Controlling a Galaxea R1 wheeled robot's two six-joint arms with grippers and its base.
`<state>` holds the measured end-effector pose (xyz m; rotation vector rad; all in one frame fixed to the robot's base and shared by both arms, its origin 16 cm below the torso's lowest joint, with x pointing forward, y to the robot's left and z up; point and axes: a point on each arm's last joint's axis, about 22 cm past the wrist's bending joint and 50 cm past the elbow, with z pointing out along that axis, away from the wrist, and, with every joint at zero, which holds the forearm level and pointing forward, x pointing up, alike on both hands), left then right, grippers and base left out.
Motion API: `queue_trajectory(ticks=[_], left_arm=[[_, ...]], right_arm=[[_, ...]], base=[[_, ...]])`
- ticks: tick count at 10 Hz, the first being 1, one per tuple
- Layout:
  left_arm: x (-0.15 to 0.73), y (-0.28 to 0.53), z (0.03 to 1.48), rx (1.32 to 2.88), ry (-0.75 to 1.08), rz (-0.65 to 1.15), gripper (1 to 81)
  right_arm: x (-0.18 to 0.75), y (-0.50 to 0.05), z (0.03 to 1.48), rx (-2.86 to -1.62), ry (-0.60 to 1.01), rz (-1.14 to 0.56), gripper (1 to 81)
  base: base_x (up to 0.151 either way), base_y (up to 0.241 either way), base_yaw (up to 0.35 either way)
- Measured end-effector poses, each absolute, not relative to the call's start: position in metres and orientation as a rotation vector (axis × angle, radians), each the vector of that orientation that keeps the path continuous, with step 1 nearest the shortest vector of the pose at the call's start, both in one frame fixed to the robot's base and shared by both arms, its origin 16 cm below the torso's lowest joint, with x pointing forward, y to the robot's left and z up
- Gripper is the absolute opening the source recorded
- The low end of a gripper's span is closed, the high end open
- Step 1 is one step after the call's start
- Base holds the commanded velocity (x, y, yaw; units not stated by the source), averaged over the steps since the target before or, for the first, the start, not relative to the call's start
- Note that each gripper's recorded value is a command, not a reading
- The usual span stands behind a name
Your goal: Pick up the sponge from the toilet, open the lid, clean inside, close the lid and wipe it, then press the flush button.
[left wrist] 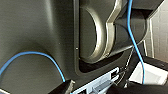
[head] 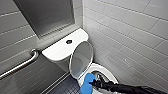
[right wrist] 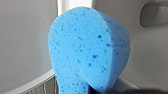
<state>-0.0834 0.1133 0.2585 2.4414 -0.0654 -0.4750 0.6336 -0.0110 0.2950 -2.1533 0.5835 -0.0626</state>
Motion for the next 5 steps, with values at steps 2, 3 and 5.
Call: queue_trajectory(ticks=[2,3,5], left_arm=[[-0.083,0.113,0.258,2.441,-0.066,-0.475,81.1],[-0.083,0.113,0.258,2.442,-0.067,-0.475,81.1],[-0.083,0.113,0.258,2.441,-0.066,-0.475,81.1]], right_arm=[[0.627,-0.023,0.291,-2.16,0.598,-0.06,1.0],[0.618,-0.035,0.287,-2.169,0.612,-0.052,1.0],[0.599,-0.059,0.284,-2.176,0.634,-0.032,1.0]], base=[[0.0,0.0,0.0],[0.0,0.0,0.0],[0.0,0.0,0.0]])
